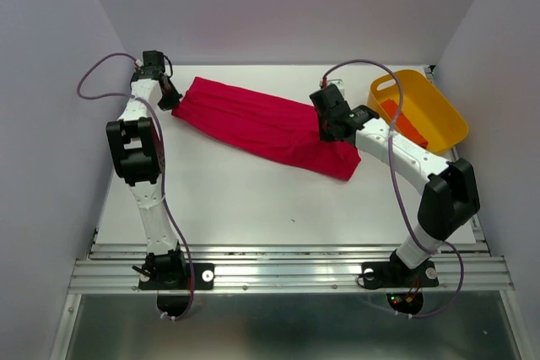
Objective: Roll the t-shirts
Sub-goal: Fold the T-shirt at the center of the board.
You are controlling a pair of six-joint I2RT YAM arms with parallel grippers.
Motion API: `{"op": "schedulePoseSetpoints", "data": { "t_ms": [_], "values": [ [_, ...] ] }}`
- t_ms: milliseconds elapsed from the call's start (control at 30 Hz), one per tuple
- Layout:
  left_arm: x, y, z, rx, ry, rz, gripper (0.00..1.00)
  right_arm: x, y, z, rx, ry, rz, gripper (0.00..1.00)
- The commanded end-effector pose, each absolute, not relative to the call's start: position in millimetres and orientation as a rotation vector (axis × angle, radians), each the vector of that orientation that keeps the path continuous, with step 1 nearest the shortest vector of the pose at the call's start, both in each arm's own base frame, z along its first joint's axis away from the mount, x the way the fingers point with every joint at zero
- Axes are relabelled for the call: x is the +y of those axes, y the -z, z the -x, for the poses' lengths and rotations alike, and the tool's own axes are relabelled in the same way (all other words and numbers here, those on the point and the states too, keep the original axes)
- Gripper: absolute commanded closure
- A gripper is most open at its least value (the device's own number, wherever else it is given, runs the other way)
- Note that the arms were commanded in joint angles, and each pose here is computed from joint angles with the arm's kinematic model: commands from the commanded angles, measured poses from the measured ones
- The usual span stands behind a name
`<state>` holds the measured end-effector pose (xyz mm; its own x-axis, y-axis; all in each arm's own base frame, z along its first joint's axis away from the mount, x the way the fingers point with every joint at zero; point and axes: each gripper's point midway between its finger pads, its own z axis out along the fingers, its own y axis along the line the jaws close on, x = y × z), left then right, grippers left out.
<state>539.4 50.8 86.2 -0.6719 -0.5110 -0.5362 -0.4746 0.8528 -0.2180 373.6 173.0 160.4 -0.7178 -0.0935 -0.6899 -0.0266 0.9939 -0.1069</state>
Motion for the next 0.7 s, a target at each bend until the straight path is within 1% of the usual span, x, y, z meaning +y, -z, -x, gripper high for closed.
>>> {"op": "schedulePoseSetpoints", "data": {
  "t_ms": [0,333,400,533,600,667],
  "values": [
    [55.5,-107.6,-549.9,2.382,0.073,0.683,1.0,168.0,-192.0,-397.4,2.265,0.129,0.028,0.99],
    [58.0,-108.6,-556.1,2.377,0.072,0.684,1.0,159.9,-208.1,-411.7,2.215,0.16,-0.005,0.99],
    [52.8,-112.6,-557.4,2.38,0.11,0.669,1.0,156.0,-213.5,-415.3,2.201,0.16,-0.023,0.99],
    [55.6,-117.3,-546.8,2.405,0.08,0.667,1.0,157.0,-220.4,-415.0,2.191,0.145,-0.02,0.99],
    [62.3,-126.5,-536.9,2.397,0.023,0.663,1.0,159.4,-224.6,-412.5,2.188,0.114,-0.019,0.99],
    [61.4,-116.5,-523.0,2.428,0.006,0.663,1.0,160.7,-223.0,-408.3,2.198,0.094,-0.012,0.99]
  ]
}}
